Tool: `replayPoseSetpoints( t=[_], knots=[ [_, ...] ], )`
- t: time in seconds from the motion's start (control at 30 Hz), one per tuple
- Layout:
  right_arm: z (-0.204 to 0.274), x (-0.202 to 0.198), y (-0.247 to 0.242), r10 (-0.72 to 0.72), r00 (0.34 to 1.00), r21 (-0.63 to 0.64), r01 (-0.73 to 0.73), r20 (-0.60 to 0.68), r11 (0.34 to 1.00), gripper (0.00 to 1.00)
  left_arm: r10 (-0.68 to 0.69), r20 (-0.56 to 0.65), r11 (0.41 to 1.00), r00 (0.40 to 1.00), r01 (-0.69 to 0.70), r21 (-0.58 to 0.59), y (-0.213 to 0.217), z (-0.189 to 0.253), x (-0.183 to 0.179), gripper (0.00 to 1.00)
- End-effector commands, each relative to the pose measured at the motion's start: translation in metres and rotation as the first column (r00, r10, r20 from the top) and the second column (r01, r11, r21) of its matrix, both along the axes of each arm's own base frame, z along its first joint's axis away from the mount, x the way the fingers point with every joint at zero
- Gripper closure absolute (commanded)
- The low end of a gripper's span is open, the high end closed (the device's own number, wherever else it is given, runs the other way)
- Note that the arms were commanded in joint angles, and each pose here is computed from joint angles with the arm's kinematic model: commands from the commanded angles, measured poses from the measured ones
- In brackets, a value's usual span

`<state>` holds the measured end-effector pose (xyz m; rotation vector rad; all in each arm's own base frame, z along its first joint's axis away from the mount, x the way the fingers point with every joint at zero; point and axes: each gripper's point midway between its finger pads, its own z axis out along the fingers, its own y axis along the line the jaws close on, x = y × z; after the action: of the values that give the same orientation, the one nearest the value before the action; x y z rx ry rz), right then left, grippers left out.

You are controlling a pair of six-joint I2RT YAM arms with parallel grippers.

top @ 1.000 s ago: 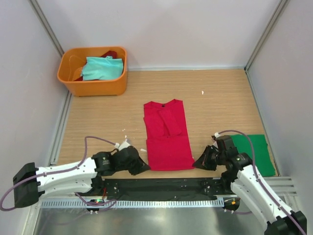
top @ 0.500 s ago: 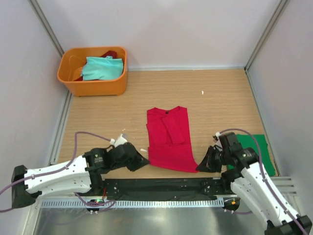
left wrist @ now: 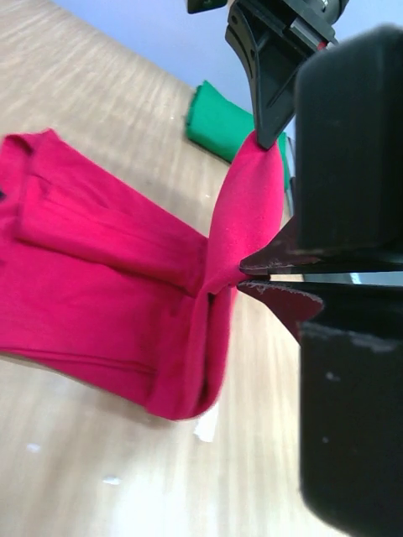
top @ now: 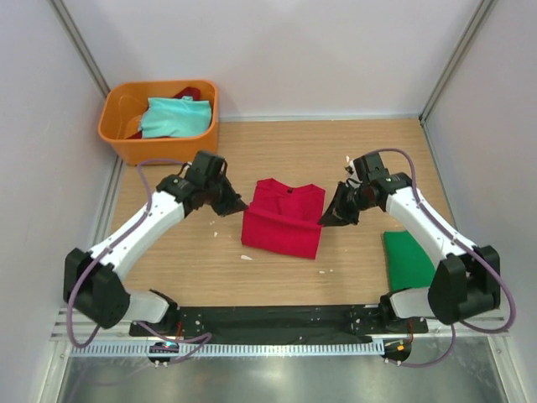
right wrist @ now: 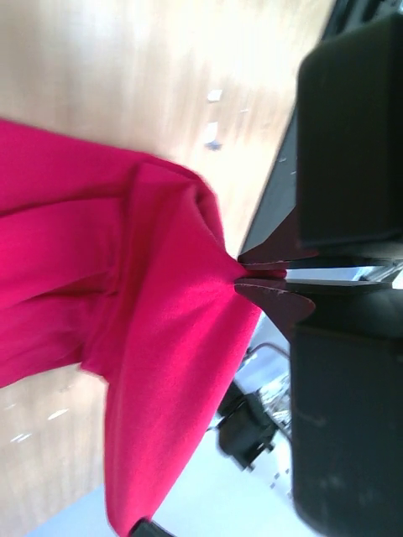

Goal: Fold and stack the t-shirts
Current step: Fold the tshirt

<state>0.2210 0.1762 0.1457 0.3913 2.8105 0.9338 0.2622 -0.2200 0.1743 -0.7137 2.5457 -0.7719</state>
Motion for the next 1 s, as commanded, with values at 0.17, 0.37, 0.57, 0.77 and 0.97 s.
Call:
replayPoseSetpoints(
  t=[0.17, 0.37, 0.57, 0.77, 0.97],
  knots=[
    [0.023, 0.082, 0.006, -0.008, 0.993, 0.055, 0.001, 0.118, 0.998, 0.98, -0.160, 0.094, 0.986, 0.983, 0.163, -0.030, -0.021, 0.025, 0.086, 1.00],
    [0.016, 0.111, -0.003, -0.032, 0.994, 0.074, 0.024, 0.109, 0.997, 0.98, -0.202, 0.097, 0.977, 0.975, 0.208, -0.055, -0.039, 0.013, 0.124, 1.00],
    [0.004, 0.136, -0.009, -0.049, 0.994, 0.094, 0.040, 0.098, 0.995, 0.98, -0.220, 0.110, 0.970, 0.969, 0.229, -0.077, -0.047, 0.005, 0.160, 1.00],
    [-0.027, 0.166, -0.016, -0.069, 0.994, 0.103, 0.060, 0.086, 0.993, 0.92, -0.211, 0.085, 0.975, 0.974, 0.217, -0.057, -0.045, -0.022, 0.188, 1.00],
    [-0.071, 0.249, -0.051, -0.153, 0.975, 0.075, 0.143, 0.162, 0.987, 0.75, -0.208, 0.144, 0.978, 0.967, 0.211, -0.002, -0.044, -0.061, 0.241, 0.87]
  ],
)
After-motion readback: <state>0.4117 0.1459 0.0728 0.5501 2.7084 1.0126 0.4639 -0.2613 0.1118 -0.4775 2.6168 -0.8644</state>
